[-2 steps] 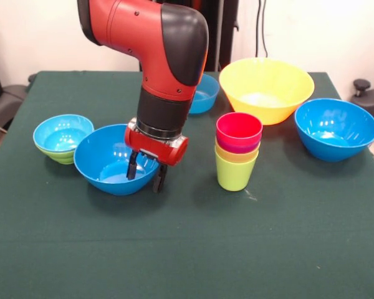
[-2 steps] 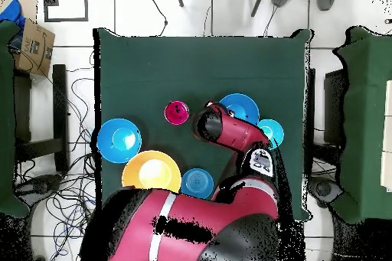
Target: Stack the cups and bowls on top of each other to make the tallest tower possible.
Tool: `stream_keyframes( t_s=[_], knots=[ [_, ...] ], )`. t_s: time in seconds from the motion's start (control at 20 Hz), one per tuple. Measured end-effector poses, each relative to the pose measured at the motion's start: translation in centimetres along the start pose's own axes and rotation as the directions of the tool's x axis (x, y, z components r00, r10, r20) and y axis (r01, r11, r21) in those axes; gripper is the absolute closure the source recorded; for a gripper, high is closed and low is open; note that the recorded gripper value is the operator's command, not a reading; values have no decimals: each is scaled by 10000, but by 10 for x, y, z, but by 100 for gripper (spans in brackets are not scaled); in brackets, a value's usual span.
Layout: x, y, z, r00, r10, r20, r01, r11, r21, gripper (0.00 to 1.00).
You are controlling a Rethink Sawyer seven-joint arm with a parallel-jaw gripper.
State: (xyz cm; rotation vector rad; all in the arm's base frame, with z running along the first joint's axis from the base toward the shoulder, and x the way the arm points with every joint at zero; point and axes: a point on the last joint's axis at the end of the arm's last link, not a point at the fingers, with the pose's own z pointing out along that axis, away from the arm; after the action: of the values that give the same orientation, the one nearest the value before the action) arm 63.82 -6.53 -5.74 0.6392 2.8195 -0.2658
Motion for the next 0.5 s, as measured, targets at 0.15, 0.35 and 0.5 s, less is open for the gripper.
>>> stream_keyframes(
  t_s=[0.15,0.35,0.5],
  knots=[
    [-7,-3,-6,9999,4,145,-4,10000,40,100],
    [-11,-5,-10,9997,46,230,-47,10000,42,100],
    [-12,-5,-10,9997,48,236,-49,10000,40,100]
  ],
)
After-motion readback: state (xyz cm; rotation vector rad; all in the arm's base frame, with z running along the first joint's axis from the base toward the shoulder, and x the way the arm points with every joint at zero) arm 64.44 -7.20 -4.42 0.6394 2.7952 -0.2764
